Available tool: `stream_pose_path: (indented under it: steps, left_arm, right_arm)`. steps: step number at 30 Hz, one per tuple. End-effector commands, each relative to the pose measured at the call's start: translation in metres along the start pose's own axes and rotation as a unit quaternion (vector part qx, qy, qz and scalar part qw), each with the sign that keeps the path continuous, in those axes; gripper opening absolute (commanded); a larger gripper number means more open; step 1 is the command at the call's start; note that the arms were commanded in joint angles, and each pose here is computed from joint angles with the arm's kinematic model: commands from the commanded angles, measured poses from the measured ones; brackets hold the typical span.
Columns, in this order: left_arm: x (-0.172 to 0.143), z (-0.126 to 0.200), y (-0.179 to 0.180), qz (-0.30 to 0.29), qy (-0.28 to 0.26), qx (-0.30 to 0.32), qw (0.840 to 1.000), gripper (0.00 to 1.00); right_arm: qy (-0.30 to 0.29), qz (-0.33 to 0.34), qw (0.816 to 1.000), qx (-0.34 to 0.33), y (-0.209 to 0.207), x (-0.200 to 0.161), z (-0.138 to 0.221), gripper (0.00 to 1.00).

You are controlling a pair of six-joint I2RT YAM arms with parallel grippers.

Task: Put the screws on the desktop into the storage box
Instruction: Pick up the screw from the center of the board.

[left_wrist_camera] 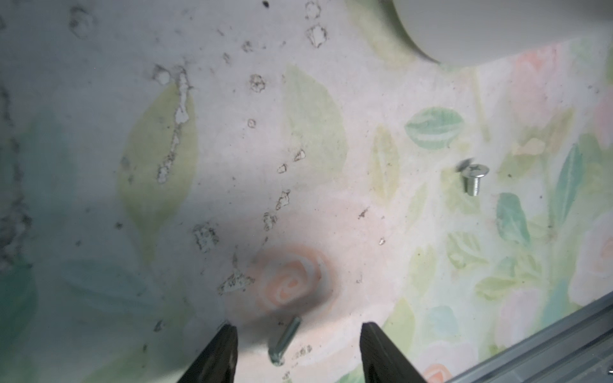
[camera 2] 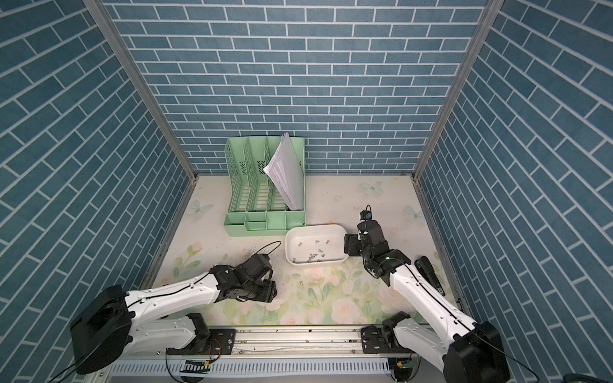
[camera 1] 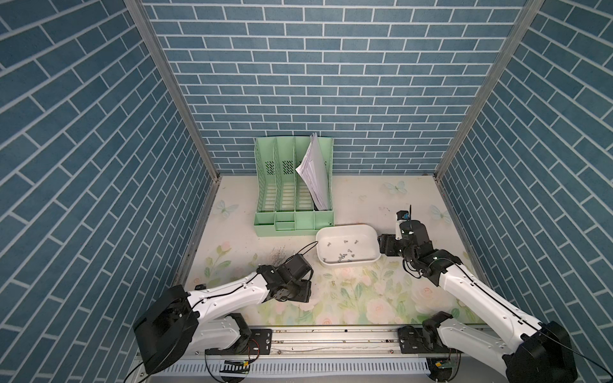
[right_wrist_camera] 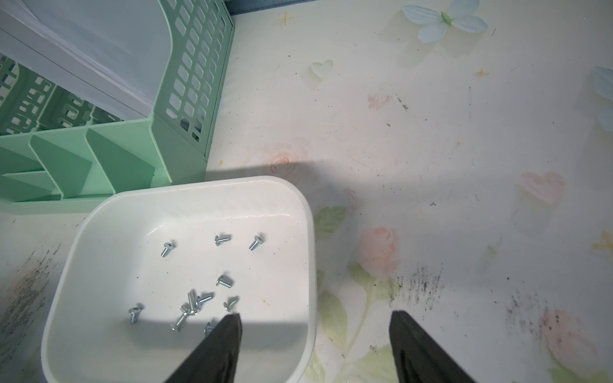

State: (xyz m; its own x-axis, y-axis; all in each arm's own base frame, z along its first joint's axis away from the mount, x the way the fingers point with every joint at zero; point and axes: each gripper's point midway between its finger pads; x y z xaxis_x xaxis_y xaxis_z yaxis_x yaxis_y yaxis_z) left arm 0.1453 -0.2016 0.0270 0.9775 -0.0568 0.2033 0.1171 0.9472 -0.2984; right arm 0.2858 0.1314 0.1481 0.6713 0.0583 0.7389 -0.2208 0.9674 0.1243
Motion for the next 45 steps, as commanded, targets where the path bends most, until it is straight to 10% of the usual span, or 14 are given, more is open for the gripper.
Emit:
stream_pose_path:
  steps: [1, 35, 45]
  left_arm:
    - [0.001, -0.003, -0.001, -0.011, -0.003, 0.009, 1.000, 0.59]
    - [-0.019, -0.012, 0.020, -0.047, 0.035, 0.075, 0.995, 0.25]
    - [-0.020, -0.014, 0.022, -0.060, 0.042, 0.100, 0.992, 0.19]
  right_arm:
    - [0.010, 0.009, 1.000, -0.015, -0.007, -0.007, 0.004, 0.75]
    - [0.006, 0.012, 1.000, -0.022, -0.013, -0.012, 0.017, 0.76]
    - [0.037, 0.033, 0.992, 0.117, 0.032, -0.024, 0.040, 0.84]
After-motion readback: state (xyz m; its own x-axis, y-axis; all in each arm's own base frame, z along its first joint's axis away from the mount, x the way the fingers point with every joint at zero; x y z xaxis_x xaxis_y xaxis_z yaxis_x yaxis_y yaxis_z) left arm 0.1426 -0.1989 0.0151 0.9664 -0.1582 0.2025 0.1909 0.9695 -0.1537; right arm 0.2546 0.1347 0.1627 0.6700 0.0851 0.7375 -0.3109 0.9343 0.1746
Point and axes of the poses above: each gripper's point midway between its finger pads, its own z axis back along the fingers, its own y axis along the line the jaws close on, x = y × z, and after that the axes turned 5 degrees about z, right-handed
